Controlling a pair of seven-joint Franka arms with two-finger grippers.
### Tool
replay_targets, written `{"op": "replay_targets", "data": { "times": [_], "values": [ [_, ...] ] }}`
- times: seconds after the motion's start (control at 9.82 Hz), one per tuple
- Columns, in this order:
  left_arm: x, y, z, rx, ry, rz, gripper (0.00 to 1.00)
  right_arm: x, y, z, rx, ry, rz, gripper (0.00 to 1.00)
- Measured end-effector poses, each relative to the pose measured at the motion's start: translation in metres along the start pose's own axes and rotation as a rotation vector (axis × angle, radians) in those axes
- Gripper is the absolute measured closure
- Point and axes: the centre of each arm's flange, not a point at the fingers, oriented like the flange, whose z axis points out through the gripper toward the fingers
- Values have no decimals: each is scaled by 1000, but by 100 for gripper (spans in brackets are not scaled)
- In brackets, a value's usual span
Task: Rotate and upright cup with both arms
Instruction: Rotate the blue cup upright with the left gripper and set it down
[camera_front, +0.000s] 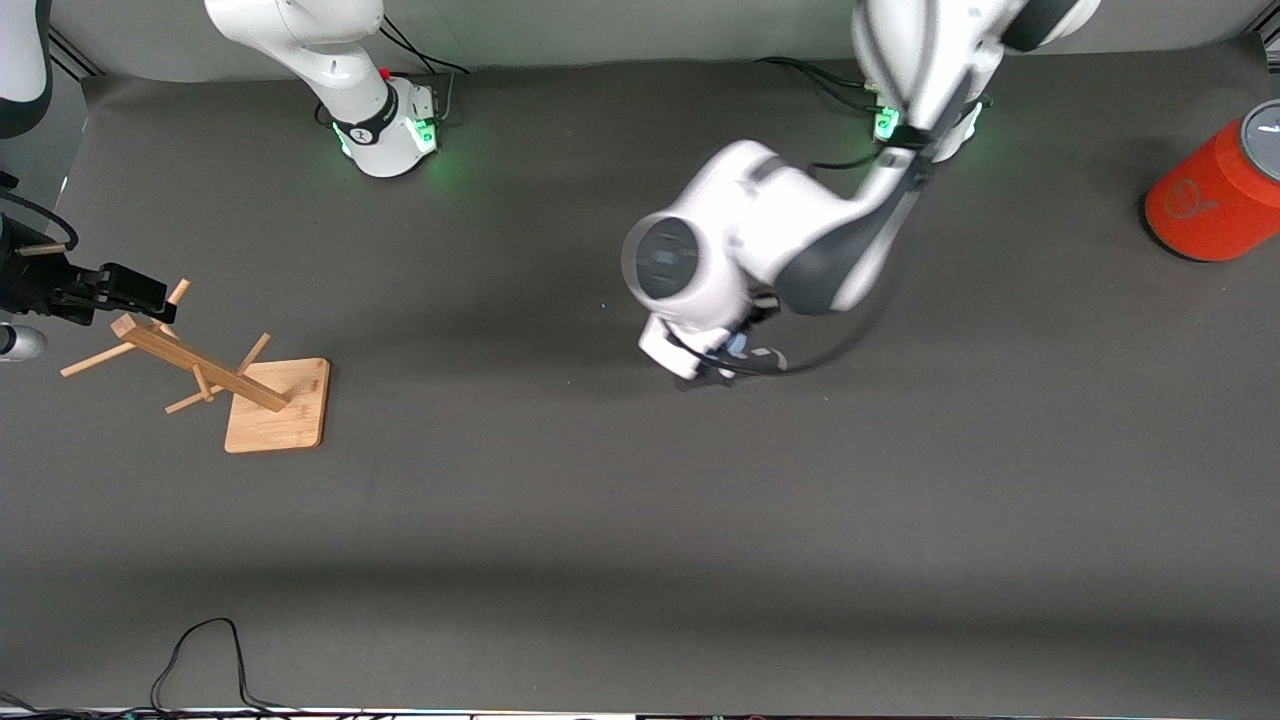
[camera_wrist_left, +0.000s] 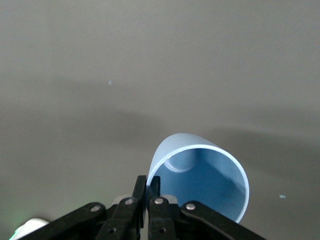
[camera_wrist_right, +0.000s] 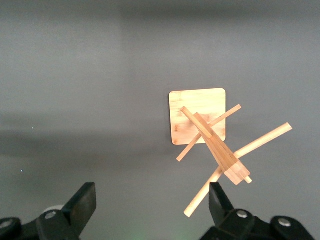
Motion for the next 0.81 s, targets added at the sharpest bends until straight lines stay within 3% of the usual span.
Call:
{"op": "replay_targets", "data": {
  "times": [0.41, 0.81],
  "values": [
    [-57, -5, 40, -197, 89, -45, 95, 2, 0, -1, -1, 19, -1, 0],
    [-89, 10, 120, -274, 118, -164, 95, 5, -1, 4, -1, 11, -2, 0]
  ]
}}
